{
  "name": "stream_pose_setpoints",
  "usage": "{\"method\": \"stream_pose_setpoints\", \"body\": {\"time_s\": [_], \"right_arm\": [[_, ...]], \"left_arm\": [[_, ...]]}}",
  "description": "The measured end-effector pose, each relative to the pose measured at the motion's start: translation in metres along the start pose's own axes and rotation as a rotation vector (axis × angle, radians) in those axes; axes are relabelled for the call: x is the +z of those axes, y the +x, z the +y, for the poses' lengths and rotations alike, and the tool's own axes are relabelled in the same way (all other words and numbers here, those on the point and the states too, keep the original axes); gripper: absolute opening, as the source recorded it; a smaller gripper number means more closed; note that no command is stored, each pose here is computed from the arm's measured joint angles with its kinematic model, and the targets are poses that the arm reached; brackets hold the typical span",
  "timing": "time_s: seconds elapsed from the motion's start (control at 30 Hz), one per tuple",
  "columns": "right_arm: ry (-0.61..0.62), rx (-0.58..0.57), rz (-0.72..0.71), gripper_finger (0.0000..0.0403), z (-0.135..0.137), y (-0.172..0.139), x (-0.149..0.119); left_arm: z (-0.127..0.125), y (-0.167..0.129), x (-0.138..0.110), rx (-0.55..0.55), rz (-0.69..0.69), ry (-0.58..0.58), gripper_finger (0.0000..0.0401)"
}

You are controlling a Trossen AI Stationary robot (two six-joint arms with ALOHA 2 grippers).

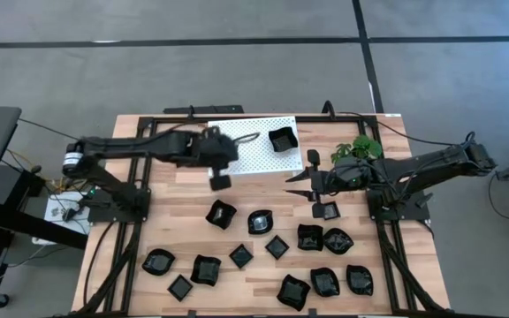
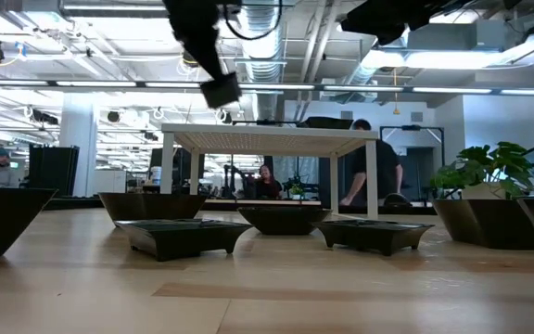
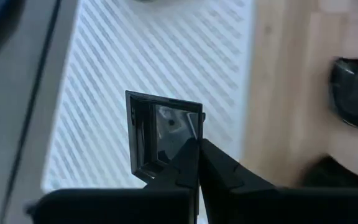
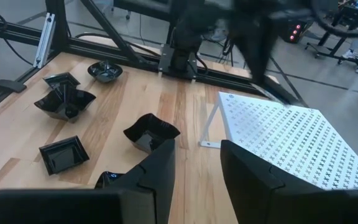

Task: Pick & Place Mini shaped plates
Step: Put the square plate on the shelf

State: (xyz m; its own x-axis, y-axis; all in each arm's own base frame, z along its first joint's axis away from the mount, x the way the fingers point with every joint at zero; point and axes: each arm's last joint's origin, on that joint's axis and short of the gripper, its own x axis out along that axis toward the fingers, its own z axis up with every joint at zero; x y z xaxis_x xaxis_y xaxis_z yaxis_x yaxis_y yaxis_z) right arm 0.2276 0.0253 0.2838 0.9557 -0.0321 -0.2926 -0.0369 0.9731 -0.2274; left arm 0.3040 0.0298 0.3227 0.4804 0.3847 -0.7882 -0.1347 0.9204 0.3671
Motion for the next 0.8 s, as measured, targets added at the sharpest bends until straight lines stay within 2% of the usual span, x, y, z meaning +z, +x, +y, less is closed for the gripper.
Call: {"method": "stream_pose_setpoints", "body": {"time_s": [0.1, 0.27, 0.43, 0.8], "right_arm": [[-0.001, 0.000, -0.001, 0.0123, 0.001, 0.001, -0.004], [0.002, -0.008, 0.001, 0.0123, -0.001, 0.002, -0.006], [0.004, -0.008, 0.001, 0.0123, 0.000, 0.002, -0.006], [0.023, 0.007, -0.002, 0.0123, 0.003, 0.001, -0.006]], "left_arm": [[0.009, 0.016, 0.003, 0.021, 0.006, 0.045, 0.0004], [0.010, 0.040, 0.009, 0.033, 0.012, 0.106, 0.0005], [0.008, 0.054, 0.021, 0.051, -0.063, 0.097, 0.0006], [-0.001, 0.084, 0.028, 0.062, -0.063, 0.095, 0.0007]]}}
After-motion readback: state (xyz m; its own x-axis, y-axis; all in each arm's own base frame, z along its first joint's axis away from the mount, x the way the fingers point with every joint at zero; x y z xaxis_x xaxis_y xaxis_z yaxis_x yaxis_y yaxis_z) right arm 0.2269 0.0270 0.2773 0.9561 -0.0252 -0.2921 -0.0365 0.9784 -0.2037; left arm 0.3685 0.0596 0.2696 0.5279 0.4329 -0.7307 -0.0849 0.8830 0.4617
